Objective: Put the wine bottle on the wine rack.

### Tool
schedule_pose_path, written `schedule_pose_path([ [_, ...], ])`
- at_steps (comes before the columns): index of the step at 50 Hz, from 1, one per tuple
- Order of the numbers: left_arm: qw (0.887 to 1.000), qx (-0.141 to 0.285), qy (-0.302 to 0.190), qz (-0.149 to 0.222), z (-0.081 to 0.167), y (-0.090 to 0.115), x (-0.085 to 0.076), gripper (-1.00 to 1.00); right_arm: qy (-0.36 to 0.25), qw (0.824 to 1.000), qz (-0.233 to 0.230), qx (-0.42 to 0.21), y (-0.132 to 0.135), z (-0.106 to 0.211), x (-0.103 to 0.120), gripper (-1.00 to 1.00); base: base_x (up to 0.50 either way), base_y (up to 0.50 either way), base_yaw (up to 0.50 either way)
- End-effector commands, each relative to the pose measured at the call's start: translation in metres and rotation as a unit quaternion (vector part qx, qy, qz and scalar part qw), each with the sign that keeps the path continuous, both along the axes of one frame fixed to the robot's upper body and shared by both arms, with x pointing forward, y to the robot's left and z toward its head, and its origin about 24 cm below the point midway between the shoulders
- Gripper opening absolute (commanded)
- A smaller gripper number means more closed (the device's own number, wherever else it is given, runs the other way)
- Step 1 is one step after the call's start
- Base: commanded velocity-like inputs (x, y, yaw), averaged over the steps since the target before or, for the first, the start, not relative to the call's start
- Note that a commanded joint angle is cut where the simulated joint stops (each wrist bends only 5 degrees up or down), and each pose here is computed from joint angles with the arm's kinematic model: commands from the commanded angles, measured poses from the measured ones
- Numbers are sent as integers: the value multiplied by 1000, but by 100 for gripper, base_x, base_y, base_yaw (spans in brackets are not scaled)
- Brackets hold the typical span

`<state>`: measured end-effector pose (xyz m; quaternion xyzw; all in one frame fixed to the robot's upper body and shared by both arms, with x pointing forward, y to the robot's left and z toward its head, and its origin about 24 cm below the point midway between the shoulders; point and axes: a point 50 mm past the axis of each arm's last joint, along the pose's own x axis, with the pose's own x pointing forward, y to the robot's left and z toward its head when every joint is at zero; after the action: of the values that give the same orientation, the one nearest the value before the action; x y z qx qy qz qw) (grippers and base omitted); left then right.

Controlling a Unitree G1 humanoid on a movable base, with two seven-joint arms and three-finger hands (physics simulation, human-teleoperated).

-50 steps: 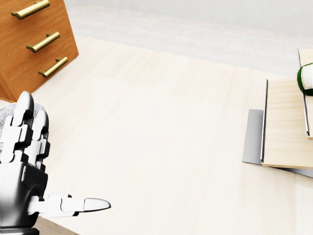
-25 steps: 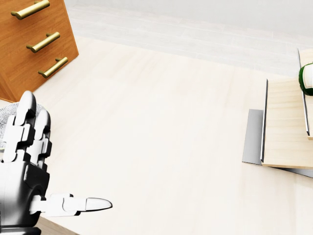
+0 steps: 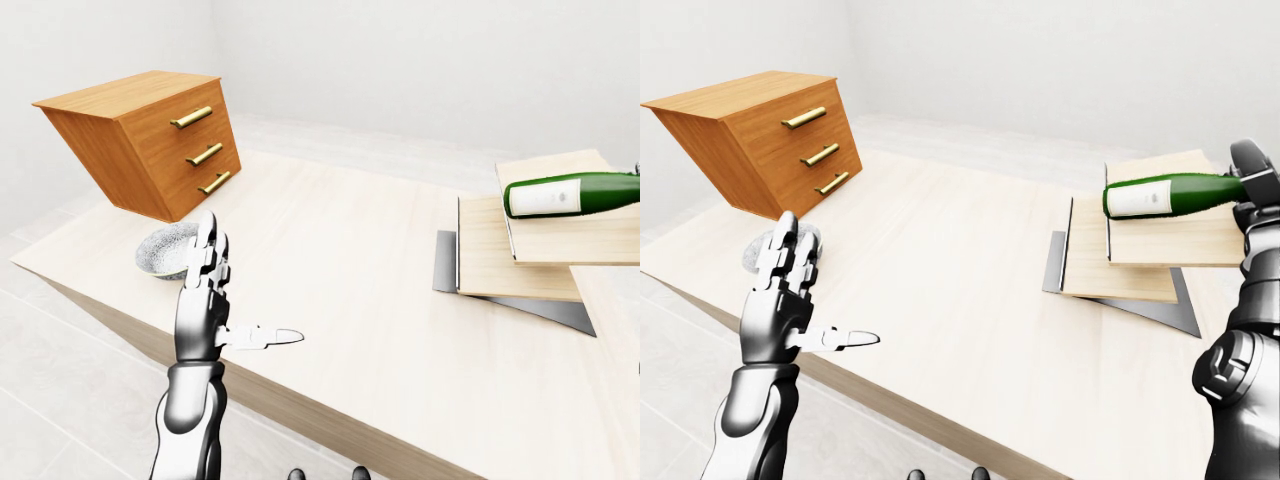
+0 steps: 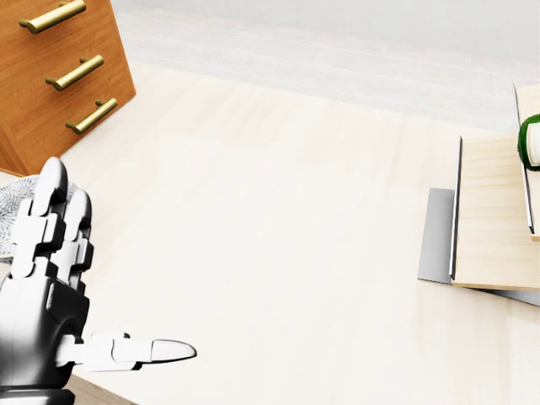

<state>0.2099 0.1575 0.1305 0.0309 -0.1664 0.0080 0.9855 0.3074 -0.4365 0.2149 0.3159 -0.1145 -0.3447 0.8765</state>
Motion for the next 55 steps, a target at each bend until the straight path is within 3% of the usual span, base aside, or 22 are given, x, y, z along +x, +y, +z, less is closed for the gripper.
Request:
schedule_pose_path([
  [1, 1000, 0, 4, 0, -2, 0, 0, 100, 29, 1000, -7, -1, -1, -10, -2, 91, 0, 0, 0],
  [3, 1000, 0, 3, 0, -1, 0, 0, 100, 30, 1000, -9, 0, -1, -11, -2, 100, 0, 0, 0],
  [33, 1000, -2, 5, 1, -2, 1, 0, 100, 63, 997, -42, -8, -12, -17, -15, 100, 0, 0, 0],
  [55, 1000, -4, 11, 1, -5, 0, 2, 100, 68, 995, -71, -13, -35, -22, -44, 100, 0, 0, 0],
])
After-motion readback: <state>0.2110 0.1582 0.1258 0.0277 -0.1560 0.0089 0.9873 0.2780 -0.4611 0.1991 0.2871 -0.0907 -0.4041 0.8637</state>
